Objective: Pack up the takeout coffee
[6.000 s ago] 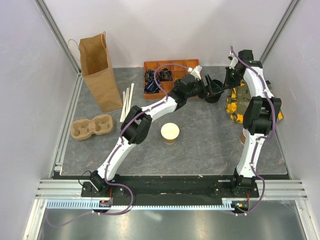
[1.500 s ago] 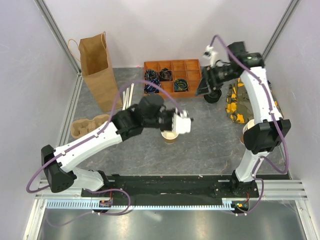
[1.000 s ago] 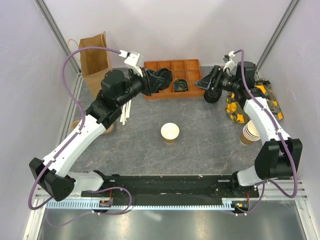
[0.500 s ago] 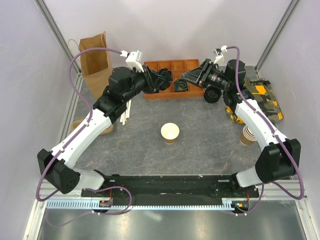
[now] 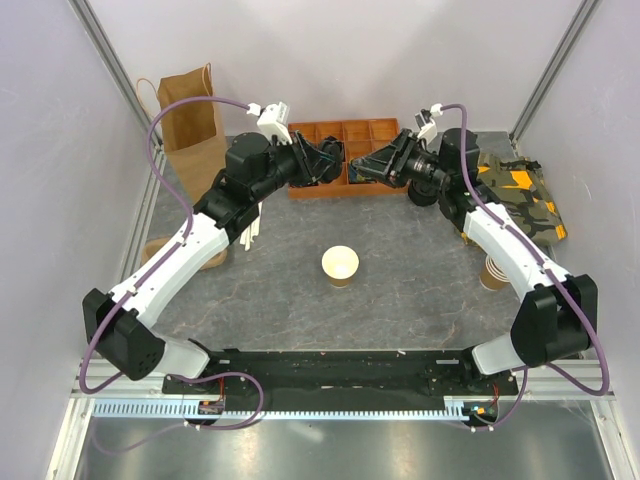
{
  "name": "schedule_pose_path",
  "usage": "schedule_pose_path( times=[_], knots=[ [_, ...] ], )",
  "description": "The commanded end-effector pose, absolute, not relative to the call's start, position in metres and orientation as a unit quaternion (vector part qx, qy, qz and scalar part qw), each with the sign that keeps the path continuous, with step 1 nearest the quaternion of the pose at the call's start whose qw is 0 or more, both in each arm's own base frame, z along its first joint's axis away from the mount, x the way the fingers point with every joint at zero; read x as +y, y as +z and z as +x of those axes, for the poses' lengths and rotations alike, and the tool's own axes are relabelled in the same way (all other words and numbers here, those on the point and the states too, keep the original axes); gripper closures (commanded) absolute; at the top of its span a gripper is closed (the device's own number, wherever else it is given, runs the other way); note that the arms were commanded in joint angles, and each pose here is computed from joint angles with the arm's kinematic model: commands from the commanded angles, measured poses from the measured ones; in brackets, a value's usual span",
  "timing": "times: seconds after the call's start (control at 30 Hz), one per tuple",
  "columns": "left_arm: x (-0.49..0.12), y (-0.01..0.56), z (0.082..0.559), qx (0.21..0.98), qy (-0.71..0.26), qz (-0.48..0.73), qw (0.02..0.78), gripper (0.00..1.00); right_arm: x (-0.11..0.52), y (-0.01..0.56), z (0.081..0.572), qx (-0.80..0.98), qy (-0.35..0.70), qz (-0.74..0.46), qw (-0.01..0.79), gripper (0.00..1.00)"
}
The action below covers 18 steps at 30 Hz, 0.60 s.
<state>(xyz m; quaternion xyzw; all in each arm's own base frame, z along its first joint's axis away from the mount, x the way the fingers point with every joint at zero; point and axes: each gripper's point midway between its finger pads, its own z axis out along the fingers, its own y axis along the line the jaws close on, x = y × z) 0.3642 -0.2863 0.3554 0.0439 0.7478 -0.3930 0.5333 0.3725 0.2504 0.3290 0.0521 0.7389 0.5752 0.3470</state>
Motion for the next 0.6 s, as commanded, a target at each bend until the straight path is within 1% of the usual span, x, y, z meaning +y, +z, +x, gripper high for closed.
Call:
schedule_pose_path(
  times=[0.0, 0.37, 0.47, 0.57],
  knots=[
    [-0.292, 0.388, 0.366, 0.716, -0.427, 0.038, 0.551, 0.98, 0.257, 0.336, 0.371, 0.723, 0.595, 0.056, 0.347, 0.53],
    [-0.294, 0.385, 0.365, 0.718, -0.436, 0.033, 0.541, 0.98, 0.265, 0.316, 0.374, 0.717, 0.621, 0.096, 0.301, 0.49],
    [-0.296, 0.394, 0.364, 0.706, -0.452, 0.034, 0.544, 0.98, 0.267, 0.317, 0.373, 0.704, 0.640, 0.101, 0.292, 0.49],
    [-0.298, 0.398, 0.362, 0.701, -0.465, 0.034, 0.540, 0.98, 0.270, 0.329, 0.370, 0.680, 0.666, 0.095, 0.293, 0.53]
  ],
)
